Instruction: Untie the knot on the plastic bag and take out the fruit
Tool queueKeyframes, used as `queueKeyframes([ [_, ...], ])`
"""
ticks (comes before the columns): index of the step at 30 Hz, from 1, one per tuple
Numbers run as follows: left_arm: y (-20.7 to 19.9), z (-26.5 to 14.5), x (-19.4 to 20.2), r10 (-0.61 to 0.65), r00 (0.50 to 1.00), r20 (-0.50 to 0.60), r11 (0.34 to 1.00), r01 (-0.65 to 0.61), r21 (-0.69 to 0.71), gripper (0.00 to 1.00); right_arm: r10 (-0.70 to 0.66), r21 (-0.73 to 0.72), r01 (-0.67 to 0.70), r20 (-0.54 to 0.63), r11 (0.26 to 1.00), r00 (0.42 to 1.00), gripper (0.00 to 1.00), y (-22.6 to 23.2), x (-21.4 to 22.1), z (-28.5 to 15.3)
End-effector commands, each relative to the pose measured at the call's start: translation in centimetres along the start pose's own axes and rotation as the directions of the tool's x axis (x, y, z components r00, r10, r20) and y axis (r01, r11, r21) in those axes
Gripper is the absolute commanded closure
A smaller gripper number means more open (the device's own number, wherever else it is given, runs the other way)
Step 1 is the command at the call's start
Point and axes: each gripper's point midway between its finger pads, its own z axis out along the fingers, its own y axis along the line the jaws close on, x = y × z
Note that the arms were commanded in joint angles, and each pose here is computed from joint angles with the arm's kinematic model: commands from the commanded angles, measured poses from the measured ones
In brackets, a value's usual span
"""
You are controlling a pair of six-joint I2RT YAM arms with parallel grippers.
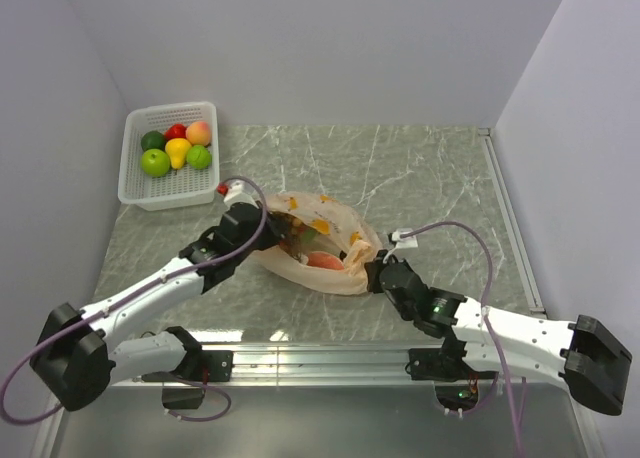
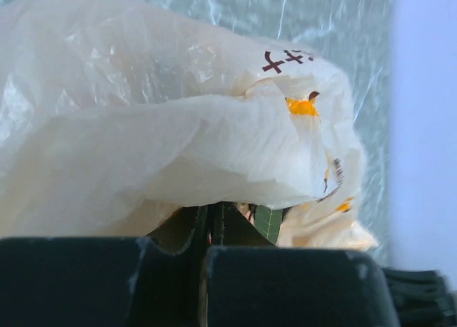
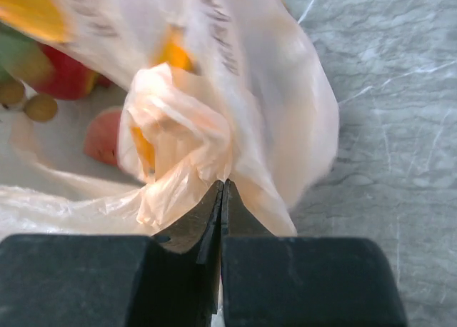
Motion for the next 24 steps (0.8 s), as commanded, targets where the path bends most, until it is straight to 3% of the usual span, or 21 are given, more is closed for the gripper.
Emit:
queueKeyframes([
  [1,-1.8,-0.3,-1.5,-0.061,0.998,-0.006,0.993,0.061,0.099,0.99,-0.002,-0.031,0.002,0.003,1.000,1.000,1.00,1.2,-0.6,0.4],
  [8,-5.1,0.0,-5.1,-0.246,0.965,0.089,0.952,0.224,0.209,0.99,-0.056,-0.159,0.047,-0.047,0.986,0.997,1.00,4.9,0.2,0.8],
  [10,-6.3,0.3,-4.8,-0.267,0.963,0.044,0.937,0.249,0.243,1.00,-0.080,-0.171,0.066,-0.074,0.983,0.994,1.00,5.7,0.9,1.0],
  [14,-9.0,-0.1,-3.1,-0.153,0.982,-0.113,0.941,0.180,0.286,0.99,-0.078,-0.064,0.075,-0.039,0.995,0.996,1.00,4.8,-0.4,2.0],
  [15,-8.4,-0.2,-1.4,-0.118,0.975,-0.188,0.951,0.166,0.260,1.00,-0.078,-0.036,0.077,-0.025,0.996,0.997,1.00,4.3,-0.9,2.3],
  [19,-5.7,-1.8,2.1,-0.022,0.950,-0.312,0.972,0.094,0.217,1.00,-0.061,0.024,0.060,0.026,0.998,0.998,1.00,2.9,-3.6,3.2],
  [24,-4.3,-4.8,4.4,0.096,0.910,-0.404,0.965,0.014,0.261,0.99,-0.057,0.090,0.050,0.080,0.995,0.995,1.00,1.1,-6.7,4.1],
])
